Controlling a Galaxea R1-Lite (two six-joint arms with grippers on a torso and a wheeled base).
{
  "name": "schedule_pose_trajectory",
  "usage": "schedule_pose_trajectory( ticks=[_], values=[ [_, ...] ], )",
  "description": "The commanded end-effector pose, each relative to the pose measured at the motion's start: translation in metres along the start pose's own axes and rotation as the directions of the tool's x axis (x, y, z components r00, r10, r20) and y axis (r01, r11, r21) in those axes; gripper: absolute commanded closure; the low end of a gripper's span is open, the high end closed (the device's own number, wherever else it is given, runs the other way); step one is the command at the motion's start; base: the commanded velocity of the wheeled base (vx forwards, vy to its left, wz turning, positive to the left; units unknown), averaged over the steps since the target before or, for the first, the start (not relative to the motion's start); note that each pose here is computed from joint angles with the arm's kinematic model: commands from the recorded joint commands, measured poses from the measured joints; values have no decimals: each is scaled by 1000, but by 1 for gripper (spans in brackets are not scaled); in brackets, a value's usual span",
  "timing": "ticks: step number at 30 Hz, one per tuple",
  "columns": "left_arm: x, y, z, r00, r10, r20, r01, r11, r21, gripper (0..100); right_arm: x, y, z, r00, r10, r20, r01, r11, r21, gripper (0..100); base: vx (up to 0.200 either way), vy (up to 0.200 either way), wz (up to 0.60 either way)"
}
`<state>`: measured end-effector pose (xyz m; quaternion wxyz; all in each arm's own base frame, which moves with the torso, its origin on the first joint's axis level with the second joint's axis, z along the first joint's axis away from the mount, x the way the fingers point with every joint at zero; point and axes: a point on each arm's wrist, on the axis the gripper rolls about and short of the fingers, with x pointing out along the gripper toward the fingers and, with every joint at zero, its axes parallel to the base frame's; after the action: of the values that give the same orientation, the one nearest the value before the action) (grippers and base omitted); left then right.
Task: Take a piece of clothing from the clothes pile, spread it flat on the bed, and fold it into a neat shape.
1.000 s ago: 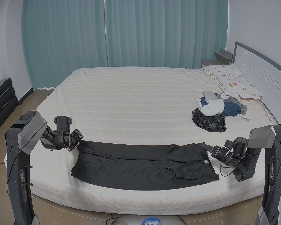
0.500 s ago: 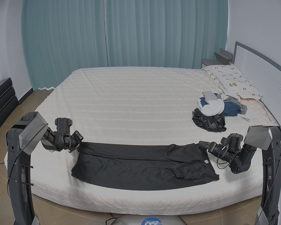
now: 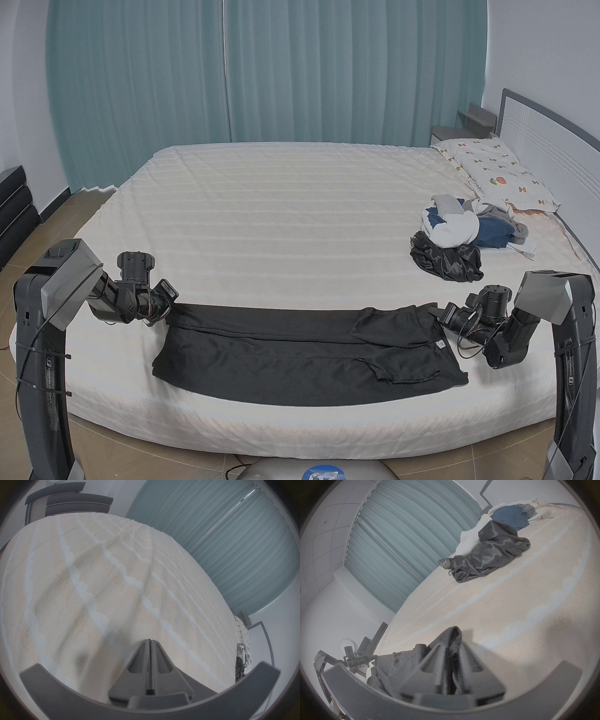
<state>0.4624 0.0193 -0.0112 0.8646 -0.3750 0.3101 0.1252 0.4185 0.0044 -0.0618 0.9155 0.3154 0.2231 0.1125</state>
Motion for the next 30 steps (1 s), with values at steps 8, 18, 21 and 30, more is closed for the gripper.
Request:
schedule_pose_trajectory(
  ticks=[8, 18, 21, 30],
  values=[
    [0, 0, 0, 1000, -1, 1, 1, 1000, 1, 100, 9, -1, 15, 995, -25, 99, 19, 998, 59, 100, 0, 0, 0],
    [0, -1, -1, 1000, -4, 1, 4, 1000, 5, 100, 9, -5, 14, 995, -32, 99, 26, 998, 58, 100, 0, 0, 0],
    [0, -2, -1, 1000, -5, 0, 5, 1000, 4, 100, 9, -6, 11, 995, -35, 94, 30, 998, 55, 0, 0, 0, 0],
    [-13, -6, 9, 1000, -16, 21, 17, 1000, -15, 0, -13, 2, 17, 990, -16, 139, 9, 999, 48, 0, 0, 0, 0]
  ],
)
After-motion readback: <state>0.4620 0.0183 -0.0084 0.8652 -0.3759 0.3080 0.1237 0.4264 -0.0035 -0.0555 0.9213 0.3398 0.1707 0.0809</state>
